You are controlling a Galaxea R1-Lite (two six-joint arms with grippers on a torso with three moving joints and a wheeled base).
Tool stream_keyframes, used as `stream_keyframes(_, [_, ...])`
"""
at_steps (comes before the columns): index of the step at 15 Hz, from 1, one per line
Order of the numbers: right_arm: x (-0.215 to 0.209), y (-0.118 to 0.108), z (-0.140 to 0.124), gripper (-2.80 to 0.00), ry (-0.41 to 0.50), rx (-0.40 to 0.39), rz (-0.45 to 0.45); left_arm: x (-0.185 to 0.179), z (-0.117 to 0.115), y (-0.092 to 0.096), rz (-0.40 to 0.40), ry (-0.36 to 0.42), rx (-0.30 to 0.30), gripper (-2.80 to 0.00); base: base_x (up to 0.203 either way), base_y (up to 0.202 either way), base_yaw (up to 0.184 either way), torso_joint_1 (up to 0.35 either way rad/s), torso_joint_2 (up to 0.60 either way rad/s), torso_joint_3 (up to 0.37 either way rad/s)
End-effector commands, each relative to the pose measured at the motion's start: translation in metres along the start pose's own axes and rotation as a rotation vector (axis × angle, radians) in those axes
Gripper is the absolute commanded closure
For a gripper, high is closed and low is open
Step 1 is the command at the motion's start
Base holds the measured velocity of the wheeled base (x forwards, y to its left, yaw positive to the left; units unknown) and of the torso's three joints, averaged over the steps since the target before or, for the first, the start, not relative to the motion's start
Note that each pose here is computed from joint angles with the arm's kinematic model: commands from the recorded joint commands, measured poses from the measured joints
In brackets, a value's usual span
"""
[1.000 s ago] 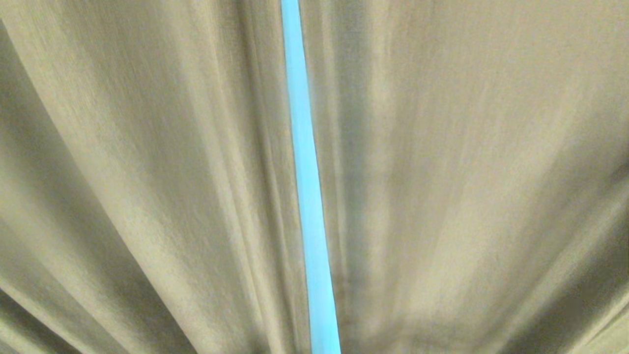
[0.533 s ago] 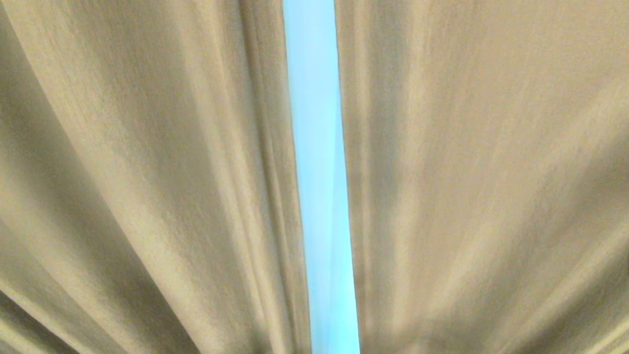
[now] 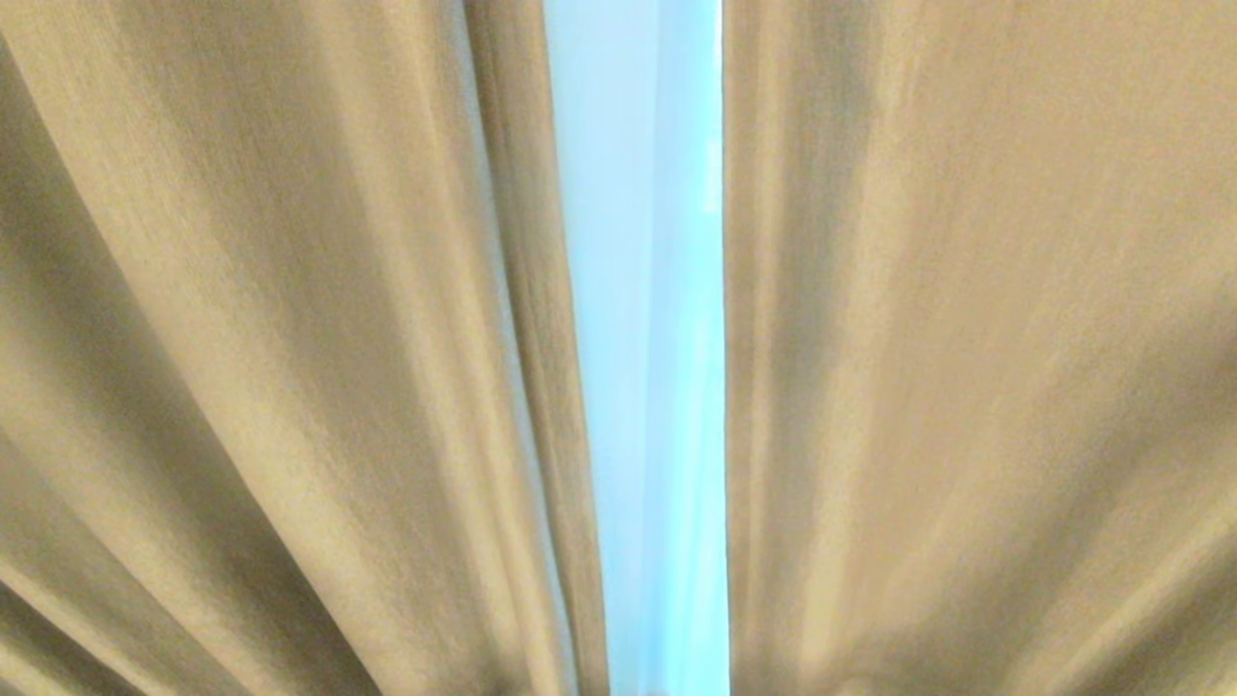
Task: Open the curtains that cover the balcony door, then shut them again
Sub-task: Pull the outer curtains open on both sides
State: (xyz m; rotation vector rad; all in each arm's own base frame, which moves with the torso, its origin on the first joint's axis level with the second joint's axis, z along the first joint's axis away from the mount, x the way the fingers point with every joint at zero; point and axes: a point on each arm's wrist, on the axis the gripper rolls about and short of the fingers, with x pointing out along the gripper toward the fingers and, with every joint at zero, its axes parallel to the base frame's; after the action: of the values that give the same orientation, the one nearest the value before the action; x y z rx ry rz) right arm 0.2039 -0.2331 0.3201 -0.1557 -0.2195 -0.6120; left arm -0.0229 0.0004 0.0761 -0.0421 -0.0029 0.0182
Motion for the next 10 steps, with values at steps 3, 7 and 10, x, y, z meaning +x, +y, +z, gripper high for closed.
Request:
stream_keyframes(3, [-0.001, 0.0, -0.001, 0.0, 0.003, 0.0, 0.001, 0.0, 0.0, 0.0, 0.0, -0.001, -0.001, 0.0, 0.0, 0.0, 0.0, 0.0, 0.0, 0.0])
stream_keyframes(7, [-0.005, 0.001, 0.003, 0.0, -0.007, -0.003, 0.011, 0.0, 0.0, 0.0, 0.0, -0.001, -0.001, 0.0, 0.0, 0.0, 0.0, 0.0, 0.0, 0.0])
stream_keyframes(10, [-0.012, 0.005, 0.006, 0.0, -0.013, -0.006, 0.081, 0.0, 0.0, 0.0, 0.0, -0.001, -0.001, 0.0, 0.0, 0.0, 0.0, 0.0, 0.0, 0.0])
